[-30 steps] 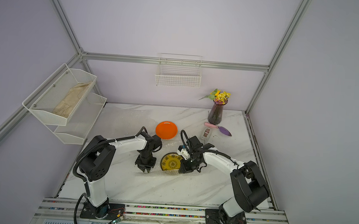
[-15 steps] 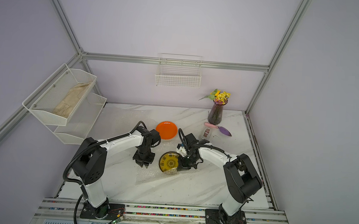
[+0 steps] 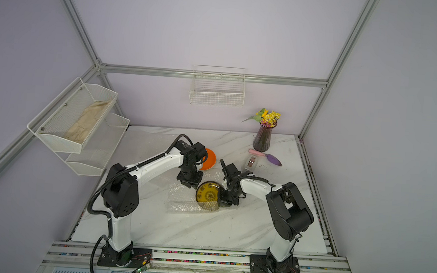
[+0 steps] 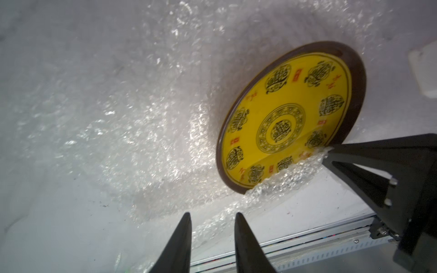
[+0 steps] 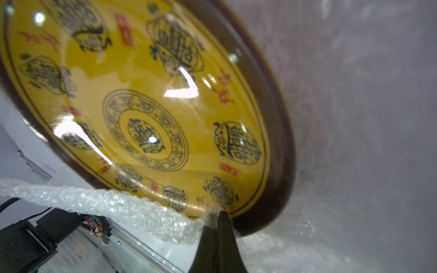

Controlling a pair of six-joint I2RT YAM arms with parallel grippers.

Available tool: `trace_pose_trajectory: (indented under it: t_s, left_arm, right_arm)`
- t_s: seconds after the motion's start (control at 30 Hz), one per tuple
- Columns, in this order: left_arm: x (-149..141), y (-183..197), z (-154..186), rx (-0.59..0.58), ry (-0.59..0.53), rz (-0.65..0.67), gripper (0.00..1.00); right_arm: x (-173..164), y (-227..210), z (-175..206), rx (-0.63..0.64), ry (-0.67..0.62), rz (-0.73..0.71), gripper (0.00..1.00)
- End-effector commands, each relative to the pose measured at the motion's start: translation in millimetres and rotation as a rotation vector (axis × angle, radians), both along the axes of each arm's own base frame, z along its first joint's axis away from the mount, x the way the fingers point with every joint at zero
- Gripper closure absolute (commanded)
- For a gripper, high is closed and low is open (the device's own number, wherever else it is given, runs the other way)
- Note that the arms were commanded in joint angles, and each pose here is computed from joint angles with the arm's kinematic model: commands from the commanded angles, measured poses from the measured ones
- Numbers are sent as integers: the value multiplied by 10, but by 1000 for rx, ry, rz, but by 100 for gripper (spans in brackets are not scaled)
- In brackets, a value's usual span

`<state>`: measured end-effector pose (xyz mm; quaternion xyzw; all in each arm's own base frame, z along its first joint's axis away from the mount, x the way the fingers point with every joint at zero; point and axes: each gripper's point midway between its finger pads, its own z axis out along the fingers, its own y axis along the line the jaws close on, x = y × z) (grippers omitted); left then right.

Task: Wrap dinner plates in bubble wrap
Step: Wrap the plate in the bubble wrap.

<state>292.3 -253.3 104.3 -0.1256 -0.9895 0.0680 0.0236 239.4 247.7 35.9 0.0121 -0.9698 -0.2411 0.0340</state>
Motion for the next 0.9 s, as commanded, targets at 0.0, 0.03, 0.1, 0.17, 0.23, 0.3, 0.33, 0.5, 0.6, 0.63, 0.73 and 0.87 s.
trace_pose_trajectory:
  t_s: [0.0, 0.03, 0.1, 0.17, 0.23, 0.3, 0.33, 0.5, 0.6, 0.63, 0.73, 0.87]
  left_arm:
    - [34, -419, 326, -144, -42, -72, 69]
    - [8, -436, 275, -139, -32, -79, 69]
    - [15, -413, 156, -111, -28, -77, 69]
    - [69, -411, 4, -88, -29, -85, 69]
    - [75, -431, -173, -69, 1, -102, 70]
    - [51, -416, -358, -42, 39, -108, 70]
    - [37, -406, -421, -31, 53, -113, 70]
    - [154, -294, -348, 29, -21, -109, 71]
    - [286, -346, 30, -20, -132, -94, 70]
    - [294, -393, 151, -56, -147, -94, 70]
    - [214, -558, 356, -156, -137, -109, 67]
    - [-14, -782, 330, -244, -63, -146, 67]
  right_arm:
    - [157, 87, 203, 44, -16, -62, 100]
    - [183, 137, 281, 70, -20, -59, 100]
    - [212, 204, 368, 105, -22, -51, 100]
    - [247, 201, 361, 96, -23, -64, 100]
    - [273, 165, 293, 73, -13, -83, 100]
    - [312, 159, 246, 61, -8, -92, 100]
    - [338, 153, 231, 55, -9, -100, 100]
    - [467, 55, 64, -6, -16, -164, 100]
    - [494, 36, 16, -25, -10, -190, 100]
    - [488, 22, 2, -29, -5, -199, 100]
    - [469, 14, -12, -29, 7, -218, 100]
    - [446, 11, -21, -26, 23, -239, 100]
